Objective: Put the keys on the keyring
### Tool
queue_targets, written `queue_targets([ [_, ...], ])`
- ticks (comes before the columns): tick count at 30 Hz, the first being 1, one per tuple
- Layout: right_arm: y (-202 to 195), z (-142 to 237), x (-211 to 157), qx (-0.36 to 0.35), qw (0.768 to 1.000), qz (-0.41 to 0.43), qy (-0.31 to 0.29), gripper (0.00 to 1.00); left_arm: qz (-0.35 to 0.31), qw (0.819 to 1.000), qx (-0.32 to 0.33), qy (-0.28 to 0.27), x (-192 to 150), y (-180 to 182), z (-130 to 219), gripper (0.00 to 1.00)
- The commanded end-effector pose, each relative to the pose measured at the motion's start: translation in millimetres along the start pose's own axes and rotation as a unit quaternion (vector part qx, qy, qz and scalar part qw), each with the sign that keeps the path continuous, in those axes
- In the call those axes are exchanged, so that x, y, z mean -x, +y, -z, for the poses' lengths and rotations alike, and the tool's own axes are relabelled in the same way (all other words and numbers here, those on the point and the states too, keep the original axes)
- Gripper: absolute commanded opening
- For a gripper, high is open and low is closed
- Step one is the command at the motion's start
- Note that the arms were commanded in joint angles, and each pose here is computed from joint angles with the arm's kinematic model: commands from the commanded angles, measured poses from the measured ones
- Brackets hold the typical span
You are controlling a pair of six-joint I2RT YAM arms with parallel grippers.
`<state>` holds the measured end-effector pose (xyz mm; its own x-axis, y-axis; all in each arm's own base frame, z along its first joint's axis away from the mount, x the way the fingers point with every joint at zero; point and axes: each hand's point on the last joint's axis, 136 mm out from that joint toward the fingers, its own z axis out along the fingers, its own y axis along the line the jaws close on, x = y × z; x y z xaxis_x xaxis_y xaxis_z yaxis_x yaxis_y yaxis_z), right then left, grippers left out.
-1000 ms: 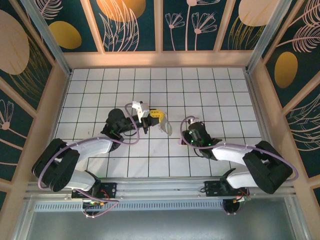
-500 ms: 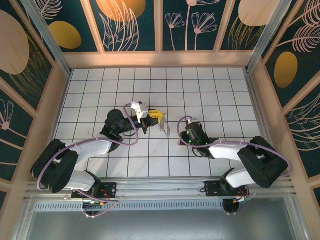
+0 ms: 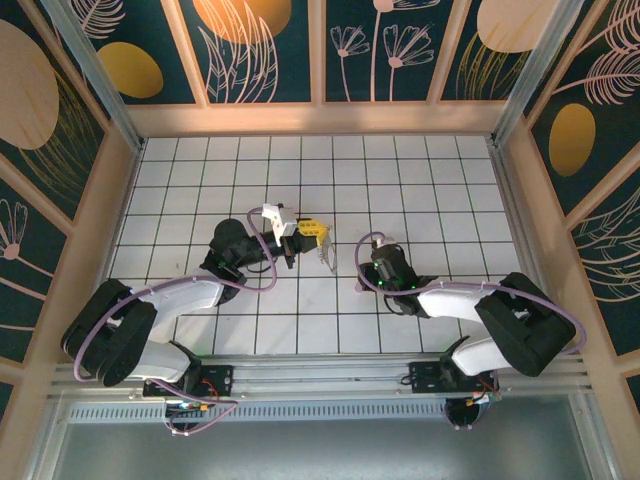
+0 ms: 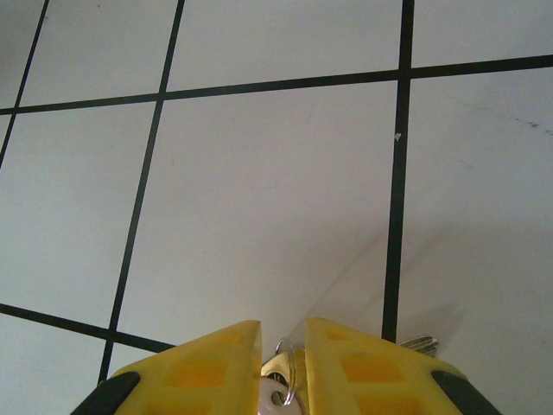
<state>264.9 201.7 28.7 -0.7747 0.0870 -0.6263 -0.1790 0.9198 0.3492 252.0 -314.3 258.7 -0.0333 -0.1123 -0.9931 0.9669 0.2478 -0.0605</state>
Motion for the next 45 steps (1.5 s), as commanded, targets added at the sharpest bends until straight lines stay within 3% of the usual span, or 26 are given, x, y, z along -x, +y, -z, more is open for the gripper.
queue_targets([
  [1, 7.6, 0.5, 2.1, 0.013, 1.000, -0.008, 0.002, 0.21, -0.019, 0.999, -0.001, -0.028, 16.4, -4.8, 3.0, 0.00],
  [13, 4.2, -3.1, -5.3, 0.007, 1.000, -0.007, 0.016, 0.20, -0.019, 0.999, -0.001, -0.029, 16.6, -4.1, 2.6, 0.00],
  [18, 2.1, -3.6, -6.2, 0.002, 1.000, -0.007, 0.018, 0.12, -0.019, 0.999, 0.000, -0.029, 15.7, -3.5, 2.4, 0.00],
  [24, -0.2, 1.2, -1.1, -0.002, 1.000, -0.009, 0.010, 0.11, -0.019, 0.999, -0.001, -0.029, 15.8, -3.8, 1.9, 0.00],
  [26, -0.1, 4.1, 2.8, -0.001, 1.000, -0.008, 0.006, 0.02, -0.018, 0.999, -0.001, -0.029, 15.9, -3.7, 2.1, 0.00],
  [29, 1.6, 10.2, 11.7, 0.005, 1.000, -0.007, -0.005, 0.00, -0.018, 0.999, -0.001, -0.028, 15.6, -3.7, 2.2, 0.00],
  [33, 12.1, 27.9, 37.6, 0.041, 0.999, 0.000, -0.036, 0.00, -0.017, 1.000, -0.001, -0.026, 15.3, -3.6, 1.8, 0.00],
  [36, 30.6, 51.8, 63.6, 0.107, 0.991, 0.014, -0.073, 0.00, -0.018, 1.000, -0.002, -0.023, 16.3, -3.7, 1.2, 0.00],
  [41, 59.8, 100.3, 99.0, 0.238, 0.960, 0.052, -0.135, 0.00, -0.021, 1.000, -0.004, -0.016, 17.0, -3.5, -0.5, 0.00],
  [45, 79.4, 127.1, 113.2, 0.294, 0.938, 0.093, -0.160, 0.00, -0.025, 1.000, -0.005, -0.010, 17.6, -2.6, -2.6, 0.00],
])
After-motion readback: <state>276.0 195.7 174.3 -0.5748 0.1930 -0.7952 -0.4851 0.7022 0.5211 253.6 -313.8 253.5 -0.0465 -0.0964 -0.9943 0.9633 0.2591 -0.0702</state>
